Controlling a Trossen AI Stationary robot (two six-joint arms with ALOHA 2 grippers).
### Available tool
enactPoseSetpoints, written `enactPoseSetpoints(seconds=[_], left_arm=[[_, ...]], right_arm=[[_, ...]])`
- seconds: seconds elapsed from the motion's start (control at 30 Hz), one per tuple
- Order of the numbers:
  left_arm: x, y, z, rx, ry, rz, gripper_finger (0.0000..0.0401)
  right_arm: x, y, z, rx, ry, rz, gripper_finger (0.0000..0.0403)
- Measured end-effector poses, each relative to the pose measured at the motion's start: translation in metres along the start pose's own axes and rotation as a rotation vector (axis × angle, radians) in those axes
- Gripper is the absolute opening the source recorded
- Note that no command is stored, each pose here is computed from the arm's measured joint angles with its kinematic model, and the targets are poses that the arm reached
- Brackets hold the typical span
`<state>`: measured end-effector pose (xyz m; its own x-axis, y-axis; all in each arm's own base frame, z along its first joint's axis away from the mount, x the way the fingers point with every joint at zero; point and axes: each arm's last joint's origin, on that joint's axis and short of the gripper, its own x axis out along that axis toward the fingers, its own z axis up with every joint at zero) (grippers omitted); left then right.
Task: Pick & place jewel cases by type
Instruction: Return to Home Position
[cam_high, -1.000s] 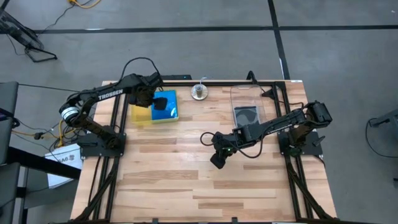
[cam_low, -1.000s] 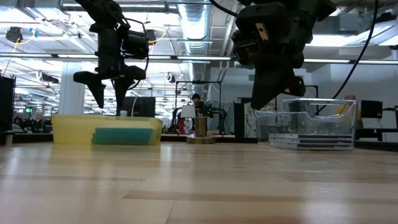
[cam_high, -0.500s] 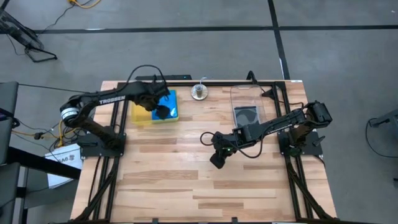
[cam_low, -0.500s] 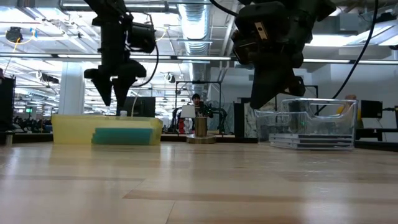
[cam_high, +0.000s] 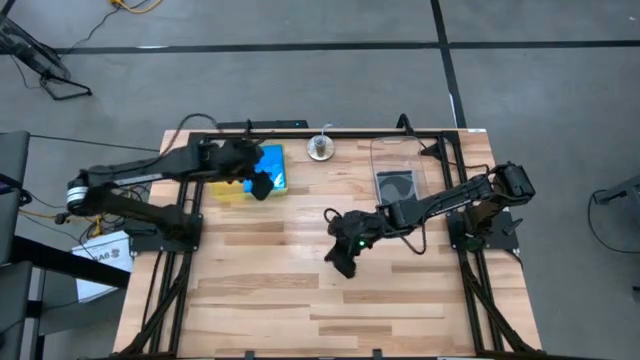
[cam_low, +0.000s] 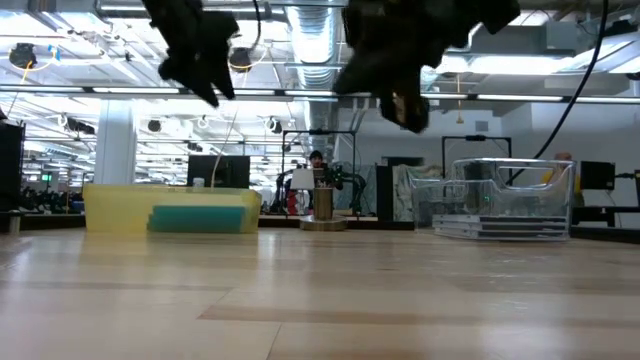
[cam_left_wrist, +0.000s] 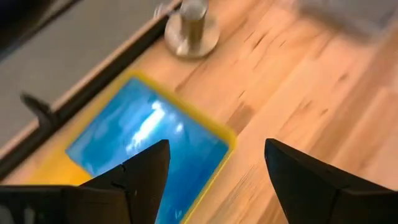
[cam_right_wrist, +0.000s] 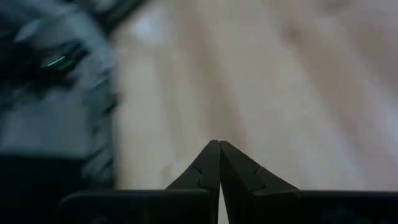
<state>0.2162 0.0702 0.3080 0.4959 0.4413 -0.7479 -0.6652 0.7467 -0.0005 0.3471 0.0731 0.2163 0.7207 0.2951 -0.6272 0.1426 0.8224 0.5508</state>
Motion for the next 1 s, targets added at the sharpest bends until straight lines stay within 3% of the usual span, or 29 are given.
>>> enactPoseSetpoints(seconds=[0.17, 0.3, 0.47, 0.73, 0.87, 1.0], left_arm=[[-0.020, 0.003, -0.019, -0.017, -0.150, -0.086, 0.0257], [-0.014, 0.004, -0.051, -0.105, -0.243, -0.222, 0.0257], [-0.007, 0.001, -0.083, -0.138, -0.333, -0.414, 0.0257], [-0.005, 0.000, -0.105, -0.087, -0.372, -0.404, 0.0257], [-0.003, -0.004, -0.113, -0.054, -0.410, -0.408, 0.0257], [0.005, -0.009, -0.129, -0.065, -0.458, -0.454, 0.0257]], right_arm=[[-0.025, 0.021, 0.015, -0.243, -0.031, 0.307, 0.0000], [-0.049, 0.026, 0.015, -0.329, -0.095, 0.284, 0.0000], [-0.079, 0.019, -0.002, -0.387, -0.222, 0.363, 0.0000], [-0.124, -0.006, -0.043, -0.400, -0.633, 0.565, 0.0000], [-0.137, -0.015, -0.056, -0.385, -0.800, 0.570, 0.0000], [-0.142, -0.022, -0.056, -0.382, -0.846, 0.560, 0.0000]])
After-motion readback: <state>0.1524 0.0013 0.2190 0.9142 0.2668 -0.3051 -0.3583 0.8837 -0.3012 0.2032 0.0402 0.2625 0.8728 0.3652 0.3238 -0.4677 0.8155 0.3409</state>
